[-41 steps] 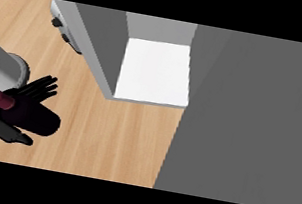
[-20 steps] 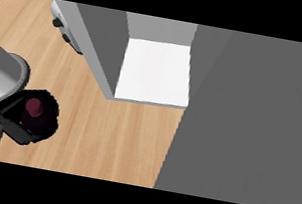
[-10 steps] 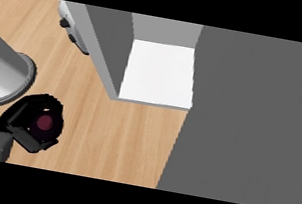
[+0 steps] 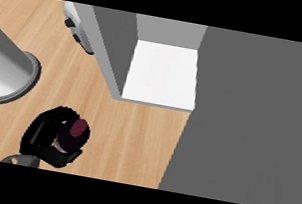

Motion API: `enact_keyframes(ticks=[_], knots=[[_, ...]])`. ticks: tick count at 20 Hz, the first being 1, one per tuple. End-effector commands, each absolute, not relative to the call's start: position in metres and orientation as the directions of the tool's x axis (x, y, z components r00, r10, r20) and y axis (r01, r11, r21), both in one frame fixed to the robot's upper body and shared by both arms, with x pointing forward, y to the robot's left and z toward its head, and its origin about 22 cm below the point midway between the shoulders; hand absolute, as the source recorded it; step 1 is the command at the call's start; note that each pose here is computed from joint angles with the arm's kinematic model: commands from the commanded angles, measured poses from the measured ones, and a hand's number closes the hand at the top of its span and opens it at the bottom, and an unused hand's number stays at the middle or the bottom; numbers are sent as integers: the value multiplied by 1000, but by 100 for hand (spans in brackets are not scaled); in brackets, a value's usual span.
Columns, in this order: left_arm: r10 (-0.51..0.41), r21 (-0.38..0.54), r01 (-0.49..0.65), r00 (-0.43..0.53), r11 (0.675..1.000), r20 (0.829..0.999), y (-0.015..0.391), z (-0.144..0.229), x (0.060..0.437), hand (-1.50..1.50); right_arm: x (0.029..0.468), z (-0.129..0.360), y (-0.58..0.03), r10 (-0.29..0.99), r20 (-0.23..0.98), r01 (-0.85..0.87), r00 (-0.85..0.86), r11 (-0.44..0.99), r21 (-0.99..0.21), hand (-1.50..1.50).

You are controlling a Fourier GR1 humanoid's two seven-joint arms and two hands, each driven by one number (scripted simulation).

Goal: Pick up the wine, place it into the cabinet and close the cabinet

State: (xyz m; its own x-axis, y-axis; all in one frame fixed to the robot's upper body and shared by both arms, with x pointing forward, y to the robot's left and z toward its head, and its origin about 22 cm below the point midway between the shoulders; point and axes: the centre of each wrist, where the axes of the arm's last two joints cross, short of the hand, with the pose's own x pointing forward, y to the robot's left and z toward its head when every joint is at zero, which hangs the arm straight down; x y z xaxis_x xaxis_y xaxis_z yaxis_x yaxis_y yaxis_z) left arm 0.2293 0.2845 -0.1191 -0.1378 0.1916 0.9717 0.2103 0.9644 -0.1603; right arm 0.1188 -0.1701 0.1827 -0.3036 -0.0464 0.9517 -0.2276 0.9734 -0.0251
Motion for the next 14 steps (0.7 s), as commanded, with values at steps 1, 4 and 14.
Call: enact_keyframes(ticks=[1, 4, 14], knots=[[244, -207, 224, -152, 952, 958, 244, -117, 215, 150, 81, 215, -190, -74, 929, -229, -362, 973, -11, -150], [255, -215, 229, -157, 949, 954, 231, -100, 221, 150, 71, 213, -189, -103, 933, -250, -345, 968, 14, -150], [258, -204, 291, -161, 935, 953, 187, -51, 199, 150, 70, 211, -186, -84, 930, -233, -359, 972, -2, -150]])
